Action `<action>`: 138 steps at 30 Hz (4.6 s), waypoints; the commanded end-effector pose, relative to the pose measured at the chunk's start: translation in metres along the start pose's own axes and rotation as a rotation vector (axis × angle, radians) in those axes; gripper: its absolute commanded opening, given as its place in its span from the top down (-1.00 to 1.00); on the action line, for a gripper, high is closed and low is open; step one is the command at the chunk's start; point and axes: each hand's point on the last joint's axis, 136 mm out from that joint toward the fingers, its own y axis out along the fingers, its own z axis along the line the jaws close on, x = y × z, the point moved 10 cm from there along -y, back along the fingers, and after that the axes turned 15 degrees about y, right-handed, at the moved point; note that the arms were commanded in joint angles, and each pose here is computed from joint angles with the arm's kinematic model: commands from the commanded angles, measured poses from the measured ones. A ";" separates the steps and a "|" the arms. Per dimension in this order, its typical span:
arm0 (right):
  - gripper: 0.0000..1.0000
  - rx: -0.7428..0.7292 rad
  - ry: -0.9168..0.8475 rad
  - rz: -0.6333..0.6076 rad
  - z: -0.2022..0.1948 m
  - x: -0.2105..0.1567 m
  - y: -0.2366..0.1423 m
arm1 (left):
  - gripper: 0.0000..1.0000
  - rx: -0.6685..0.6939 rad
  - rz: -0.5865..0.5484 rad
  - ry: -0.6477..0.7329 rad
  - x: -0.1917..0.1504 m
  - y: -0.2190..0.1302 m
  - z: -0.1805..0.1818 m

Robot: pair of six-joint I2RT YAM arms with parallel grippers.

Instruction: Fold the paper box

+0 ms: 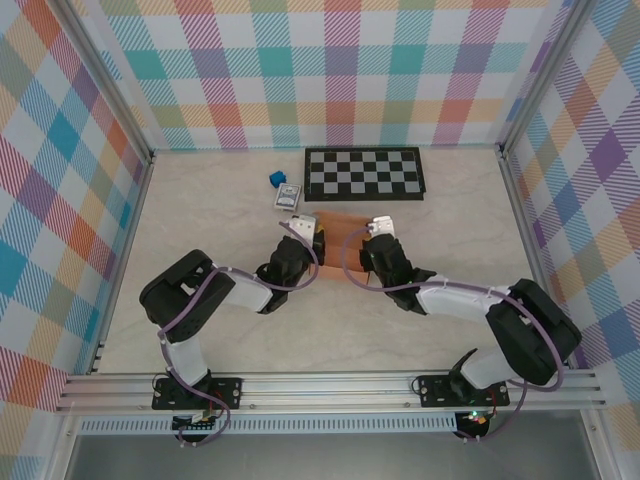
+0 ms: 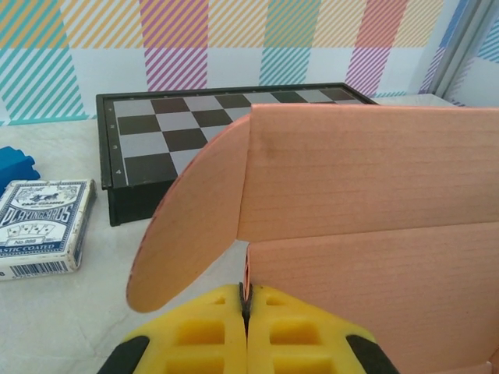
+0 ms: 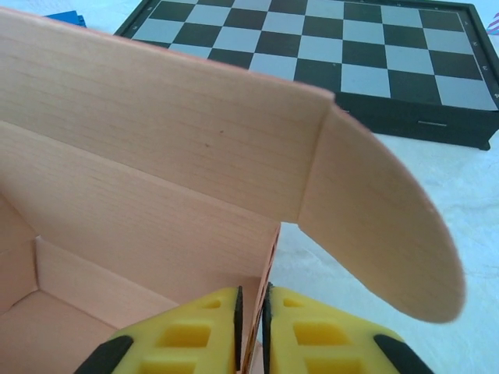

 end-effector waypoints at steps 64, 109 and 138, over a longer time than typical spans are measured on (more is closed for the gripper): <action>0.66 0.436 1.128 0.891 -0.157 0.065 0.075 | 1.00 -0.062 -0.080 0.126 -0.013 0.006 -0.026; 0.71 0.331 1.139 0.797 -0.124 0.028 0.045 | 0.89 -0.135 -0.219 0.146 -0.013 0.019 -0.084; 0.23 0.230 1.418 0.817 -0.181 0.052 0.000 | 0.87 -0.066 -0.081 0.092 -0.049 0.005 -0.076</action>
